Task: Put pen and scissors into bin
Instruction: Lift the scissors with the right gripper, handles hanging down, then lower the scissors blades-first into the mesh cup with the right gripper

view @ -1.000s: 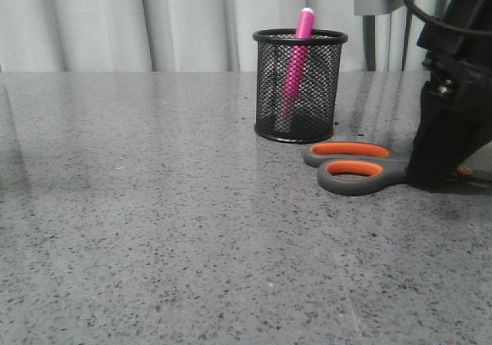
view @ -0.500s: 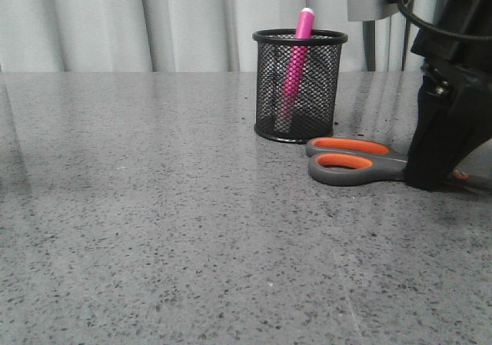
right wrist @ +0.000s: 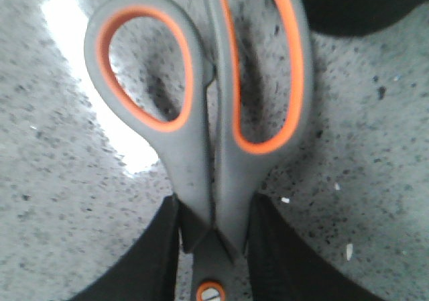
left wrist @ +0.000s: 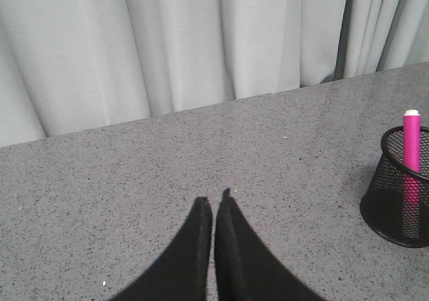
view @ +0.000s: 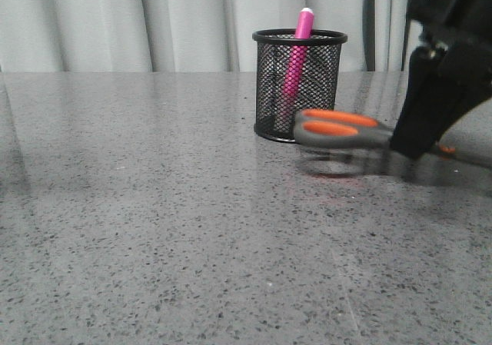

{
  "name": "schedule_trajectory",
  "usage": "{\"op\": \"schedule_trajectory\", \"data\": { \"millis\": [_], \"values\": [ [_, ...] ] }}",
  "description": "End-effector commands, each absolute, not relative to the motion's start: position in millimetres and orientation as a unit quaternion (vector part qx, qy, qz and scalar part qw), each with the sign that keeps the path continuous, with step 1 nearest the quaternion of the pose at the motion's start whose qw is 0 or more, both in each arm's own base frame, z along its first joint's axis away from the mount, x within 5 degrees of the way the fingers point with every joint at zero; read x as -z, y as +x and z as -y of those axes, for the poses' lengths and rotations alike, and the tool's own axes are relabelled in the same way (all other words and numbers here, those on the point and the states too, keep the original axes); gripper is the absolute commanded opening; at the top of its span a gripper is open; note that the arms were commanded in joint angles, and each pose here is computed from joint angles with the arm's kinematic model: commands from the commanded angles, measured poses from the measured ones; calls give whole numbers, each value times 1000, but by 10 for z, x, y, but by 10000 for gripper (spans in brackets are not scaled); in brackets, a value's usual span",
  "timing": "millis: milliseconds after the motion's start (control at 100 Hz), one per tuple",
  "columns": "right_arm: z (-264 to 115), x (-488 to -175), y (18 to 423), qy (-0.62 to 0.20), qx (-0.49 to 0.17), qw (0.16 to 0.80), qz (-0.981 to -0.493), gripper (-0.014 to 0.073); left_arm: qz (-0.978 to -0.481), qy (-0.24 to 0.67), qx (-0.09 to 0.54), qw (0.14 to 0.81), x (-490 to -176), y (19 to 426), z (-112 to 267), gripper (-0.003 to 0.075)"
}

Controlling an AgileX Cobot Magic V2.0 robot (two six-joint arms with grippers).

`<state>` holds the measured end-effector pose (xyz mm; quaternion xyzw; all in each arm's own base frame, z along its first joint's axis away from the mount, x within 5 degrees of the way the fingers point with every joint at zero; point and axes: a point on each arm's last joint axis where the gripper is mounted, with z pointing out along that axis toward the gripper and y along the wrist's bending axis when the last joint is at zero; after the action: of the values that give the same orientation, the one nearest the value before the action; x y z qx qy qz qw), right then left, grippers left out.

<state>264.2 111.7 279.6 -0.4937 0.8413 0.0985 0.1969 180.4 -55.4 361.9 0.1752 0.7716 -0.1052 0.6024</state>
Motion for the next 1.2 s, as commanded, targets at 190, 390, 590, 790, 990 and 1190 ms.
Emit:
{"op": "schedule_trajectory", "data": {
  "millis": [190,390,590,790,990,1190],
  "values": [
    [-1011,-3464,2251,-431,-94,405,-801,-76,-748,150,103,639,-3780,1793,518,-19],
    [-983,-3826,2202,-313,-125,575,-745,-76,-747,148,105,639,-3782,1793,518,-19],
    [-954,-3913,2404,-203,-146,638,-728,-76,-747,148,105,639,-3782,1793,518,-19],
    [-1040,-3929,2649,-190,-161,632,-734,-76,-747,148,105,639,-3782,1793,518,-19],
    [-1157,-4040,2846,-197,-172,636,-726,-76,-747,148,105,639,-3782,1793,518,-19],
    [-1408,-3947,2992,-228,-169,628,-725,-76,-744,144,102,644,-3792,1798,510,-19]
  ]
}}
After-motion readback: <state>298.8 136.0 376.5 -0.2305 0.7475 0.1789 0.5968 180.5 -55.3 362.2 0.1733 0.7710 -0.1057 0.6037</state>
